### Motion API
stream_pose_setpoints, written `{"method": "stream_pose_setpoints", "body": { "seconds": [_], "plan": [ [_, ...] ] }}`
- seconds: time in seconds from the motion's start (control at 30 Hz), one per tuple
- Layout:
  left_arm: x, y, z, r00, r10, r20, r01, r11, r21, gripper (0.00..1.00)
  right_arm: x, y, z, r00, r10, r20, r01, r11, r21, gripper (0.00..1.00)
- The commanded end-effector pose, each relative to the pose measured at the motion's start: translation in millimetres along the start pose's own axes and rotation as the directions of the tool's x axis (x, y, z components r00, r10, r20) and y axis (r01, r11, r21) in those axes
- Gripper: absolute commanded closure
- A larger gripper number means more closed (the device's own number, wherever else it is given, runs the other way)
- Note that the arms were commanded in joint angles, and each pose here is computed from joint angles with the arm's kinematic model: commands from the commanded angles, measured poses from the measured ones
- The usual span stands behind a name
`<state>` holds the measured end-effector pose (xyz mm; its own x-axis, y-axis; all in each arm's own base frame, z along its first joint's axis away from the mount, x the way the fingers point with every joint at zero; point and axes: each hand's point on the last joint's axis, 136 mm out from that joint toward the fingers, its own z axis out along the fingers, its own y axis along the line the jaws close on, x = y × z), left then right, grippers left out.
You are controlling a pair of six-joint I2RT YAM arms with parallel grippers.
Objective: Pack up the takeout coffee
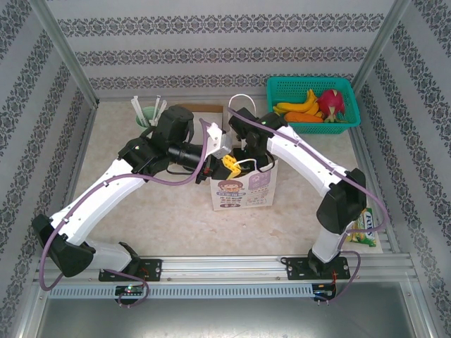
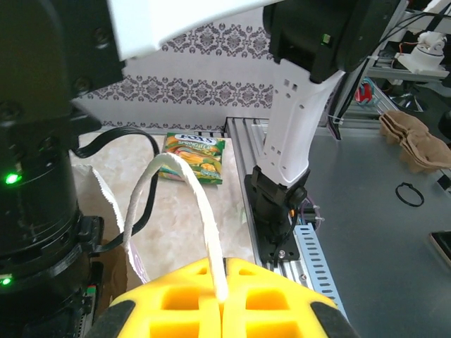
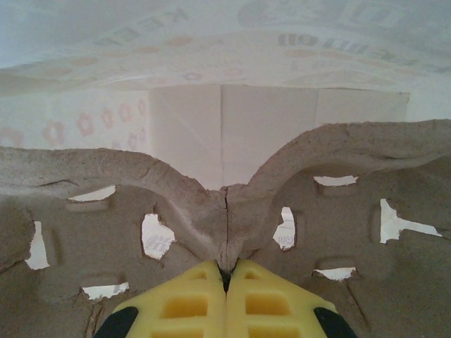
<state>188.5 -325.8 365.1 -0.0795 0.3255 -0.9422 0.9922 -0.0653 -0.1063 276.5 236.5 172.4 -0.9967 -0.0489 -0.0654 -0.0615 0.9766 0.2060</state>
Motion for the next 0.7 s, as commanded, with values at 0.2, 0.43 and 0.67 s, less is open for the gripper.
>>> {"method": "stream_pose_setpoints", "body": {
  "seconds": [0.2,0.43,0.67],
  "plan": [
    [-15,-18,0,0.996,0.09,0.025,-0.091,0.993,0.072,0.95,5,-14,29,0.998,0.011,-0.059,-0.005,0.996,0.087,1.0],
    [-17,26,-2,0.998,0.048,0.029,-0.042,0.982,-0.182,0.73,-5,-10,34,0.998,-0.049,0.025,0.047,0.995,0.086,1.0],
    [-20,59,-26,0.996,-0.014,0.089,0.047,0.92,-0.388,0.33,-4,-19,47,0.998,-0.054,0.036,0.05,0.992,0.116,1.0]
  ]
}}
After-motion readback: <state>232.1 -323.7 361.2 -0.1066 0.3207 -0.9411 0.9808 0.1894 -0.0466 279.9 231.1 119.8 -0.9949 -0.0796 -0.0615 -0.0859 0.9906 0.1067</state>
